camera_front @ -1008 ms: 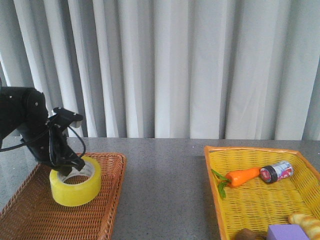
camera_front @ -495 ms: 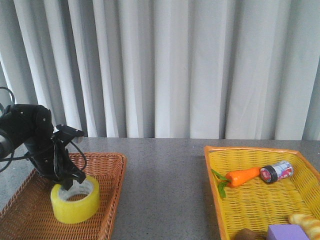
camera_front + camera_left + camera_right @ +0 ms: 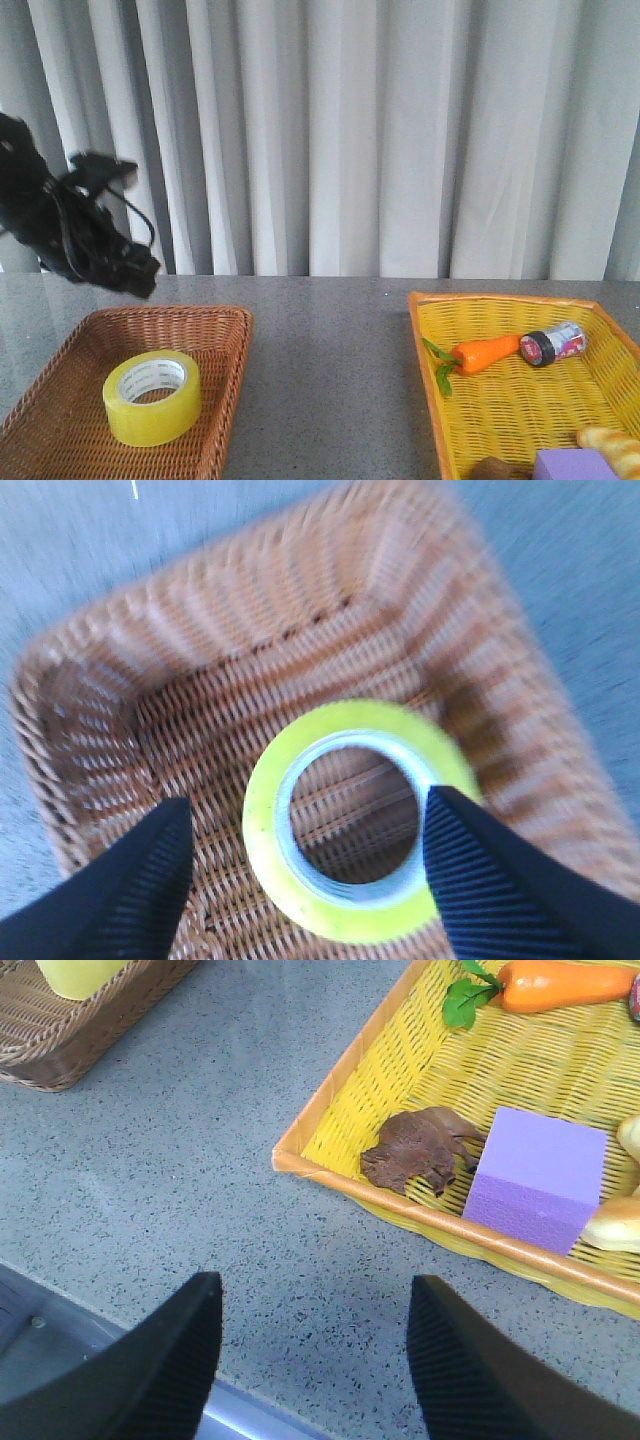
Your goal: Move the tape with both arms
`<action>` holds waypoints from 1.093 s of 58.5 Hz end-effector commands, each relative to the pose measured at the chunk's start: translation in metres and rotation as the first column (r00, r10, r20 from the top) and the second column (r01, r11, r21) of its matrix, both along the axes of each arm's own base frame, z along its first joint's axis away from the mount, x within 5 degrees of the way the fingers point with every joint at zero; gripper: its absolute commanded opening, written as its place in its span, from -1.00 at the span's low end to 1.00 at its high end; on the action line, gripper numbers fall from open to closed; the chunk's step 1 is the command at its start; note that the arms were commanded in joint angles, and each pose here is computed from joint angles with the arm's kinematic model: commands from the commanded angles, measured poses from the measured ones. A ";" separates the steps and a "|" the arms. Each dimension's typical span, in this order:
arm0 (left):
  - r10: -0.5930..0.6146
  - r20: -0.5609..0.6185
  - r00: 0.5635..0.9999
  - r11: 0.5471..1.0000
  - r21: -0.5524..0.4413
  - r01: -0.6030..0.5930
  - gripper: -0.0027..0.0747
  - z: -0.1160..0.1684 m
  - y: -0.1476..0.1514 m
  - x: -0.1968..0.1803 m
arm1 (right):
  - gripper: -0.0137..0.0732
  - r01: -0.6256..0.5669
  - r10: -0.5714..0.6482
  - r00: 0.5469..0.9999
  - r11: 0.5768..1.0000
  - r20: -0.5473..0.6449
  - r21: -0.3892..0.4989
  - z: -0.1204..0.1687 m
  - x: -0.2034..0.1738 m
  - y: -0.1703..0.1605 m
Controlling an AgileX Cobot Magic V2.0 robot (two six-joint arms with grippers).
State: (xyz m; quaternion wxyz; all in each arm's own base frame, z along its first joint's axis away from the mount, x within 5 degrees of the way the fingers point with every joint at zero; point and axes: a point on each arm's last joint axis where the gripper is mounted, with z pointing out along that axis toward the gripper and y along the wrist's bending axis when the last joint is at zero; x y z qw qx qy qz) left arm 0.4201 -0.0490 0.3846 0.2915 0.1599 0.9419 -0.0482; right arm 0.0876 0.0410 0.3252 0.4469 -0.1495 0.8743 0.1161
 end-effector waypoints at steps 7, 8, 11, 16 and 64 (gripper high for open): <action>-0.001 0.203 0.979 0.999 -0.049 0.012 0.23 0.082 0.001 -0.064 | 0.28 0.002 -0.004 0.997 1.000 0.080 0.024 0.013 0.003 0.000; -0.001 0.207 0.978 0.999 -0.049 0.012 0.23 0.085 0.002 -0.070 | 0.28 0.002 -0.004 0.997 1.000 0.080 0.024 0.013 0.003 0.000; -0.001 0.210 0.978 0.999 -0.050 0.011 0.22 0.088 0.003 -0.081 | 0.28 0.002 -0.004 0.997 1.000 0.080 0.024 0.013 0.003 0.000; 0.001 0.222 0.975 0.999 -0.050 0.010 0.22 0.089 0.005 -0.101 | 0.28 0.002 -0.004 0.997 1.000 0.080 0.024 0.013 0.003 0.000; 0.085 0.373 0.924 0.994 -0.095 -0.053 0.22 -0.037 0.026 -0.291 | 0.28 0.002 -0.004 0.997 1.000 0.080 0.024 0.013 0.003 0.000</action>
